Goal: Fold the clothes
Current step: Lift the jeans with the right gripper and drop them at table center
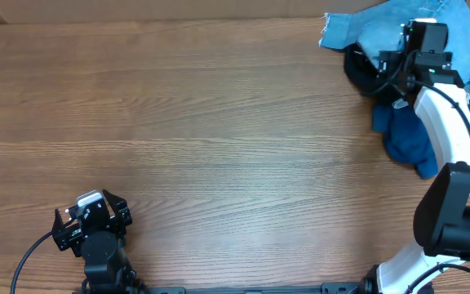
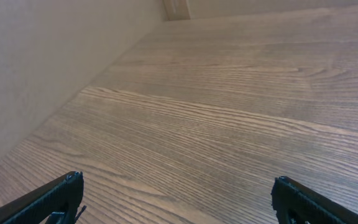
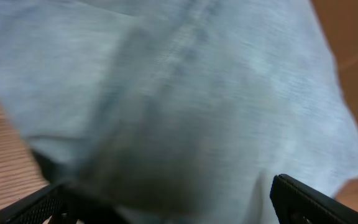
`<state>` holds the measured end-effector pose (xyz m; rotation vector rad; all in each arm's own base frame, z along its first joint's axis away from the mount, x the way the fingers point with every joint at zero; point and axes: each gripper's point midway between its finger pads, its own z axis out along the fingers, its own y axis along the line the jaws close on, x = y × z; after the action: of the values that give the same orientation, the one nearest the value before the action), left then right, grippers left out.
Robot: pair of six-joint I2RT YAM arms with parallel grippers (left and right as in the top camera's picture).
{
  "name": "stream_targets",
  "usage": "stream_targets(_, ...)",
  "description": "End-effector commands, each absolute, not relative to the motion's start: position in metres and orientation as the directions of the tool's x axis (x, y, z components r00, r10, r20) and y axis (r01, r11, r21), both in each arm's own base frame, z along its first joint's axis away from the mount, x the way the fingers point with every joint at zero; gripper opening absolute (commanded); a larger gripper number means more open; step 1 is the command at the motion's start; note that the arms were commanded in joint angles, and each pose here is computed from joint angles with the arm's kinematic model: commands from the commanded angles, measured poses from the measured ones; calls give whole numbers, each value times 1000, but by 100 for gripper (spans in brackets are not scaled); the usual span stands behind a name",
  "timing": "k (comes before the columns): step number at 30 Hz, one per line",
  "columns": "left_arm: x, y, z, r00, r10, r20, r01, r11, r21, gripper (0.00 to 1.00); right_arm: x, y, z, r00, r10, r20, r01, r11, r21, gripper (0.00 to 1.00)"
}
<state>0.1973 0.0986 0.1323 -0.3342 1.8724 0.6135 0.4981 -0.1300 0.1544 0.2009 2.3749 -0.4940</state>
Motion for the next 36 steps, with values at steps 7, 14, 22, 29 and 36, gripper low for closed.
stream_targets(7,198,97,131,-376,53,-925,-496,832,249,100,512,-178,149,-710,26,-703,431,806,-405,79)
stream_targets(14,198,97,131,-376,53,-925,-496,832,249,100,533,-181,178,-597,21,-802,479,811,-336,4)
stream_targets(22,198,97,131,-376,53,-925,-496,832,249,100,543,-136,299,-507,-28,-861,399,878,-264,4)
stream_targets(29,198,97,131,-376,53,-925,-496,832,249,100,532,-42,403,-423,-90,-902,133,978,-160,4)
stream_targets(36,198,97,131,-376,53,-925,-496,832,249,100,495,90,490,-228,-153,-961,-261,961,-91,4)
